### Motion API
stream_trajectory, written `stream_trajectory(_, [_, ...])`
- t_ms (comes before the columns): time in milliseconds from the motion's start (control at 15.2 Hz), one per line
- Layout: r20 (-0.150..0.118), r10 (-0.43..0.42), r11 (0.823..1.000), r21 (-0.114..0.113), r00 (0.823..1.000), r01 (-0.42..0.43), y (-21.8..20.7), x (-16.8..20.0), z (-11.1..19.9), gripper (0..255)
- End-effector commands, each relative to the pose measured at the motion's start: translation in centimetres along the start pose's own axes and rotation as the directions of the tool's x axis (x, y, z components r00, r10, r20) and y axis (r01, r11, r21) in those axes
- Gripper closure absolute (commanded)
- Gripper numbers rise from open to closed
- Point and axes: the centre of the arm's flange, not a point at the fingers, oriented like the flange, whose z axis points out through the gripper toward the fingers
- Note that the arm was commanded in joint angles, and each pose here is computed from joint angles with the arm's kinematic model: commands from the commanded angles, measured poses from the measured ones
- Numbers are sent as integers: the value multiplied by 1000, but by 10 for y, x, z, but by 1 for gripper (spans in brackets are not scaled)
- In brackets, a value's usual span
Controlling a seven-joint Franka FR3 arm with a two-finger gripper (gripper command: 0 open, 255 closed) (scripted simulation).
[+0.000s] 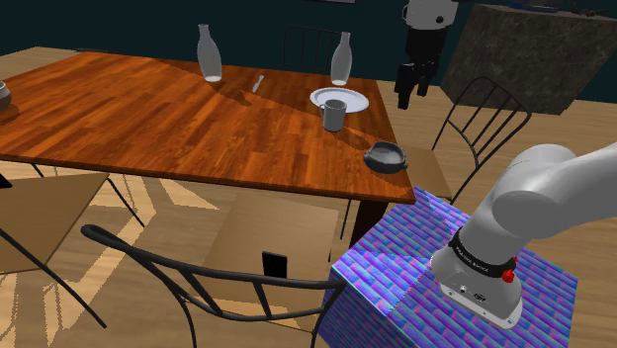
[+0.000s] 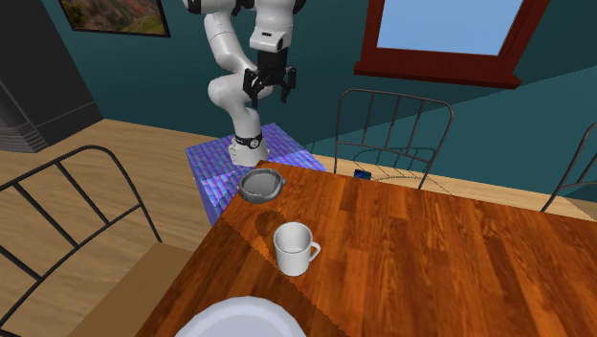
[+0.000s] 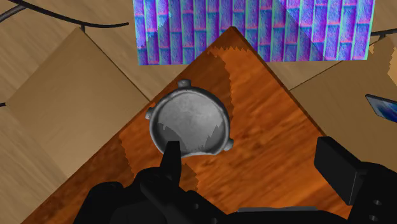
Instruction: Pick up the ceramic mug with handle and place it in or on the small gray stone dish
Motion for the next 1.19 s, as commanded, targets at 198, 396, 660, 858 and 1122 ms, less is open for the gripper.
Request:
stream_trajectory(198, [-9,14,1000,17,1000,-14,17,33,14,0])
stream_trajectory(396, [-18,29,999,33,999,-29,34,65,28,0])
stream_trajectory(660, [-29,49,997,56,998,-47,56,109,47,0])
stream_trajectory(858, [-38,64,996,72,997,-61,74,141,61,0])
stream_trajectory(1122, [-48,84,992,95,995,-79,97,184,80,0])
